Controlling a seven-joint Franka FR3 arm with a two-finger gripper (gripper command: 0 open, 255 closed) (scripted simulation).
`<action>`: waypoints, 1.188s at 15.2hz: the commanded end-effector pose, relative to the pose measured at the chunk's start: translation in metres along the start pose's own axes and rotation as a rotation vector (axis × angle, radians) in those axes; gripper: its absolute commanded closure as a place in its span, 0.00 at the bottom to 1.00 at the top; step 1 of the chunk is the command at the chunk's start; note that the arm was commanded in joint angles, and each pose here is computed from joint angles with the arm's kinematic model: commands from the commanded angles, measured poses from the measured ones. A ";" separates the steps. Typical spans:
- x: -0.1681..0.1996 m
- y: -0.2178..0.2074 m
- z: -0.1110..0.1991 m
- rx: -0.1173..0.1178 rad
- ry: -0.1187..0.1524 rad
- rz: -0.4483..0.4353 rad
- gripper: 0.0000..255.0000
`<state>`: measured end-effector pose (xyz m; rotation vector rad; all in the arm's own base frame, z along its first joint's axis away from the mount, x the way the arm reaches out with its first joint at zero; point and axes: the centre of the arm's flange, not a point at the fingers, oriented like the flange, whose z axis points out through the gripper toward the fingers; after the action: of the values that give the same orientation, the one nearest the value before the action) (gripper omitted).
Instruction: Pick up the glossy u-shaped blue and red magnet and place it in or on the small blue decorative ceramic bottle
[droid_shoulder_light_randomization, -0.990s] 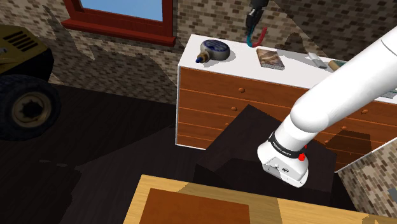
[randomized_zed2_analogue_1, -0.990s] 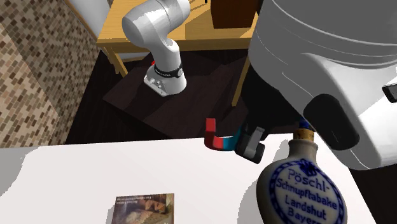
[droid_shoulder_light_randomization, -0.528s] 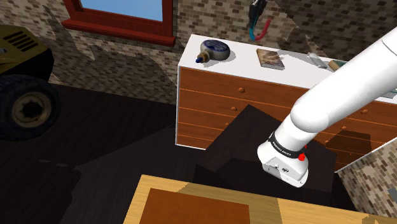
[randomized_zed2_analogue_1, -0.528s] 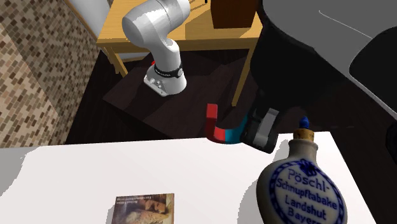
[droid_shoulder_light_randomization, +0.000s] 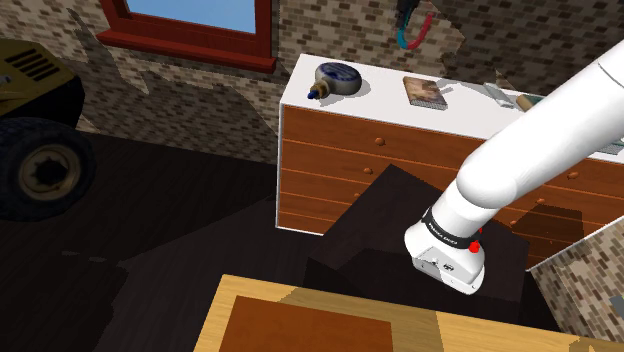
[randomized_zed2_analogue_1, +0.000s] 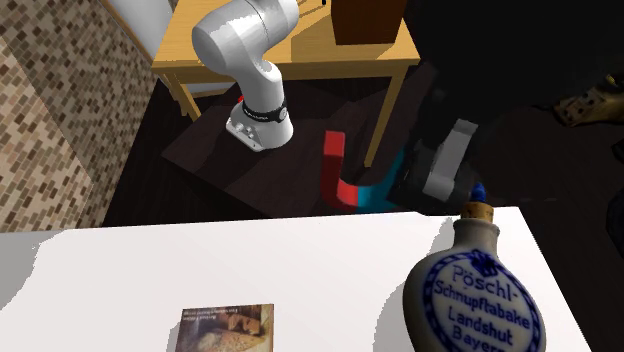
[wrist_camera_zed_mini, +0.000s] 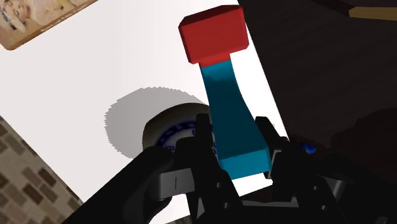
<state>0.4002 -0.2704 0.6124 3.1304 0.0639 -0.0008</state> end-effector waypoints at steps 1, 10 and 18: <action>0.015 -0.002 -0.006 0.000 0.000 0.000 1.00; 0.132 -0.014 -0.018 0.000 0.000 0.000 1.00; 0.220 -0.023 -0.022 0.000 0.000 0.000 1.00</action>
<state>0.6152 -0.2386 0.6358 3.1308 0.0636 -0.0022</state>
